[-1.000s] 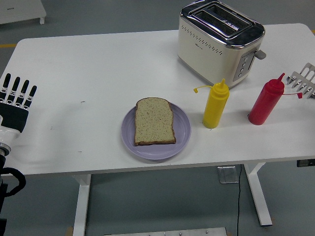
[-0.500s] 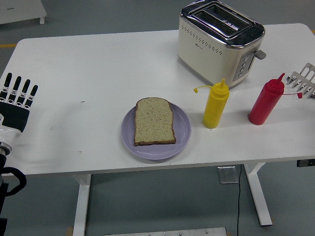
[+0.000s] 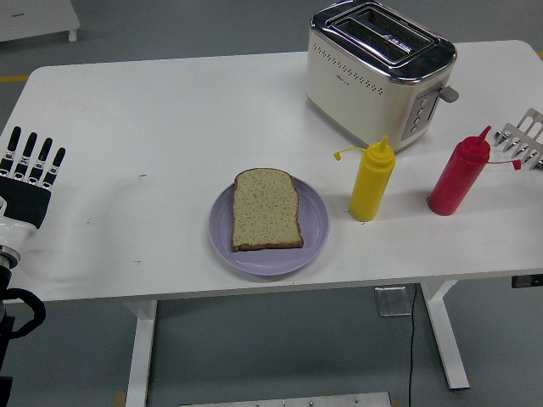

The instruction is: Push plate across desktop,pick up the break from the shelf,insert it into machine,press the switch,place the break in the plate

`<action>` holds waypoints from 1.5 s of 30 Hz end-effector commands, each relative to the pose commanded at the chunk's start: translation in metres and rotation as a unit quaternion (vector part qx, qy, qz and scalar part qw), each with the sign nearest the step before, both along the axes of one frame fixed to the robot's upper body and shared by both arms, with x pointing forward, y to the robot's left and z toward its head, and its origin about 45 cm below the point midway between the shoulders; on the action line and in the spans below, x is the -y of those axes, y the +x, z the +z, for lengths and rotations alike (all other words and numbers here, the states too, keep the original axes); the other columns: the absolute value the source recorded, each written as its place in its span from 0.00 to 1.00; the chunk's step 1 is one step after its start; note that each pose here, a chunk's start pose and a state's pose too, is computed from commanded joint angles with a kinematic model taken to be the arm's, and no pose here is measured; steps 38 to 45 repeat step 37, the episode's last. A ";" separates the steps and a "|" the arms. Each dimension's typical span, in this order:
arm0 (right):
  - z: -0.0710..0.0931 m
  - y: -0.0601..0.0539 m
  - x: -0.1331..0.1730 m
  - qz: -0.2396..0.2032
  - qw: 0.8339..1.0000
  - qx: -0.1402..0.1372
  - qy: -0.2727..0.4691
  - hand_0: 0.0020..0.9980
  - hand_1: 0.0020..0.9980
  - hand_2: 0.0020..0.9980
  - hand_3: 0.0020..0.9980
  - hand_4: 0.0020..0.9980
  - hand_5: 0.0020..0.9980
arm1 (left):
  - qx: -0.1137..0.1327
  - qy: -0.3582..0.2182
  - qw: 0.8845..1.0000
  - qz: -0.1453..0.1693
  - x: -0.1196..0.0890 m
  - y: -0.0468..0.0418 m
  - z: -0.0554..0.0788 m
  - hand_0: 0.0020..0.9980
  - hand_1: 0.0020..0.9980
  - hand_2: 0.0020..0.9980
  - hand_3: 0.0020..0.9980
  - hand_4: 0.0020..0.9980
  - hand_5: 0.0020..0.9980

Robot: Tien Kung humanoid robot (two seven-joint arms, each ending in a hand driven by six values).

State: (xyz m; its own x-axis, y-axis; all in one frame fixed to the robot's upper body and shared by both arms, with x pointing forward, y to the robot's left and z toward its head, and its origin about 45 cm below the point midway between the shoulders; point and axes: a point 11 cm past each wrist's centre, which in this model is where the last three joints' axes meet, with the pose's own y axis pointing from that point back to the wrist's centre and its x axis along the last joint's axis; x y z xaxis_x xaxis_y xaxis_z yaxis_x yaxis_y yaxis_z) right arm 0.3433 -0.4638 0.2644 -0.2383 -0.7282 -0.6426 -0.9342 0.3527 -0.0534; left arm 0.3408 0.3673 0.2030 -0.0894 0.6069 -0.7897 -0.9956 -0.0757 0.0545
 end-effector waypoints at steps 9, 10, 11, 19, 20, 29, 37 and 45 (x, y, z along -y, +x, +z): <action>-0.004 -0.001 -0.001 0.001 1.000 -0.005 0.001 0.73 0.69 0.70 0.69 0.50 0.53 | -0.004 -0.001 1.000 0.000 0.001 -0.0011 -0.003 0.82 0.86 0.94 0.83 0.61 1.00; -0.005 -0.001 -0.001 0.001 1.000 -0.005 0.001 0.73 0.69 0.70 0.69 0.50 0.53 | -0.004 -0.001 1.000 0.000 0.001 -0.0012 -0.003 0.82 0.86 0.94 0.83 0.61 1.00; -0.005 -0.001 -0.001 0.001 1.000 -0.006 0.001 0.73 0.69 0.70 0.69 0.50 0.53 | -0.004 -0.001 1.000 -0.001 0.001 -0.0012 -0.003 0.82 0.86 0.94 0.83 0.61 1.00; -0.007 -0.003 0.000 -0.001 1.000 -0.008 0.002 0.73 0.69 0.70 0.69 0.50 0.53 | -0.008 0.000 1.000 -0.002 0.002 -0.0023 -0.005 0.81 0.86 0.94 0.83 0.61 1.00; -0.008 -0.003 0.000 -0.001 1.000 -0.009 0.002 0.73 0.69 0.70 0.69 0.50 0.53 | -0.008 0.000 1.000 -0.002 0.002 -0.0024 -0.005 0.81 0.86 0.94 0.83 0.61 1.00; -0.008 -0.003 0.000 -0.001 1.000 -0.009 0.003 0.73 0.68 0.70 0.69 0.50 0.53 | -0.009 0.000 1.000 -0.003 0.001 -0.0027 -0.006 0.81 0.86 0.94 0.83 0.61 1.00; -0.006 -0.002 0.000 -0.001 1.000 -0.006 0.003 0.72 0.68 0.70 0.69 0.50 0.53 | -0.006 0.000 1.000 0.000 0.000 -0.0022 -0.004 0.81 0.86 0.94 0.83 0.61 1.00; -0.006 -0.002 0.000 -0.001 1.000 -0.006 0.003 0.72 0.68 0.70 0.69 0.50 0.53 | -0.006 0.000 1.000 0.000 0.000 -0.0022 -0.004 0.81 0.86 0.94 0.83 0.61 1.00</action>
